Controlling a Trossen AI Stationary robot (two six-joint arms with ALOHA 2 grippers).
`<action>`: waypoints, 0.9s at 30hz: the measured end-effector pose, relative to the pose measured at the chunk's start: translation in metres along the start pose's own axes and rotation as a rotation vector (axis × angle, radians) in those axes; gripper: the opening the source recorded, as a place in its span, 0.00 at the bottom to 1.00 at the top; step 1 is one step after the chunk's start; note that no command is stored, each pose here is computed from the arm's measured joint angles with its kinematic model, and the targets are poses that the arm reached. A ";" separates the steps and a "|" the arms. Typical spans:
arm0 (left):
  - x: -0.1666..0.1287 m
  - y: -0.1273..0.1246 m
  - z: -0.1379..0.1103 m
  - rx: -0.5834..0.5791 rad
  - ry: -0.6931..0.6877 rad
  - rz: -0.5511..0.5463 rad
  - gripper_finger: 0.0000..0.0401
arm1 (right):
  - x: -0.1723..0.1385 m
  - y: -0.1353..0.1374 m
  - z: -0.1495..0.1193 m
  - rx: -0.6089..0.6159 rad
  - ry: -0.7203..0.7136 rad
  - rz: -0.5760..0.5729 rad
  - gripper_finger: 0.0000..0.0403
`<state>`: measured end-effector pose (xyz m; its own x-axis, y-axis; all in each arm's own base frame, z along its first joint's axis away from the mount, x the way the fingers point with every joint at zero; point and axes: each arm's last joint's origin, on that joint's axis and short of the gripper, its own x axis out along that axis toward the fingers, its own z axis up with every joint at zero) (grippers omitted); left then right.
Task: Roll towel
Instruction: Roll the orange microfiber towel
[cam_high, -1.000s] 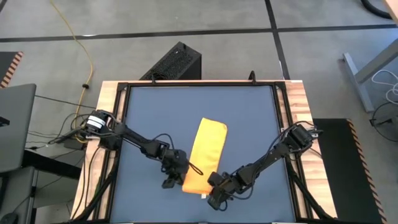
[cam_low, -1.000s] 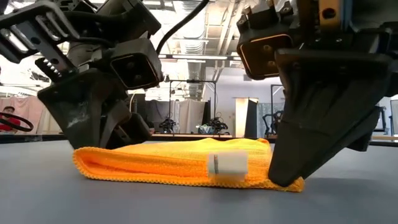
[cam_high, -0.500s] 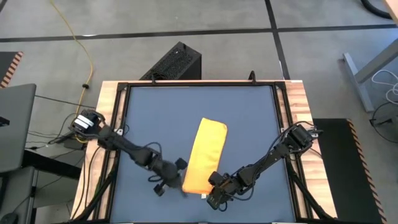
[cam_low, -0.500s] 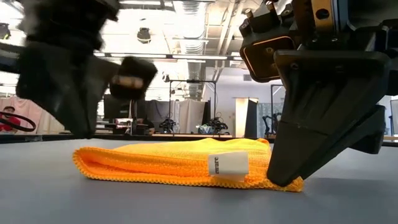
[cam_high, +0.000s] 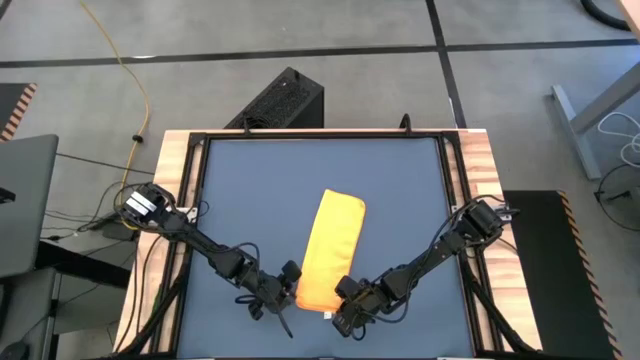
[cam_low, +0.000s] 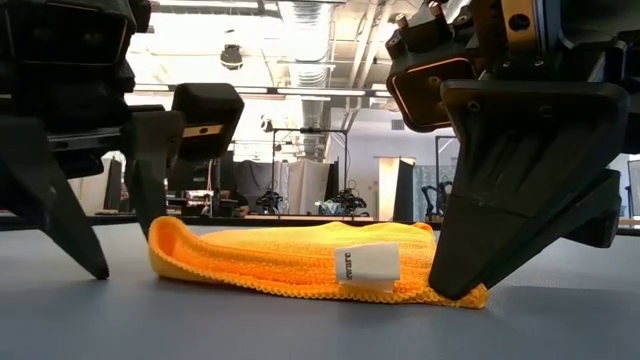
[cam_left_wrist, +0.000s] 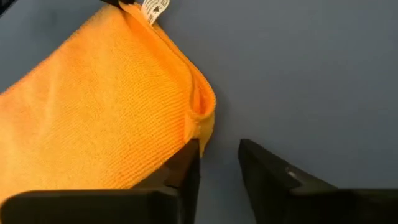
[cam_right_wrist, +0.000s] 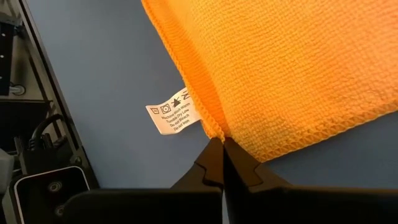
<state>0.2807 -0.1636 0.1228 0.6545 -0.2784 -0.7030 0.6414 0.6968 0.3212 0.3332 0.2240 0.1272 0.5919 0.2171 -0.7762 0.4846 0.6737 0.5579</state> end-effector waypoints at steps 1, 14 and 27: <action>0.000 0.000 0.000 0.004 -0.001 0.001 0.29 | 0.000 0.000 0.000 -0.001 0.000 0.000 0.04; -0.004 0.002 0.013 0.020 0.105 0.027 0.34 | 0.000 0.001 -0.002 -0.009 0.000 0.002 0.04; 0.013 -0.001 0.013 0.022 0.035 0.030 0.34 | 0.000 0.001 -0.002 -0.020 0.000 0.007 0.04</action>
<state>0.2939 -0.1762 0.1219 0.6595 -0.2334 -0.7145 0.6302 0.6899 0.3563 0.3321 0.2265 0.1275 0.5954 0.2217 -0.7722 0.4675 0.6861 0.5574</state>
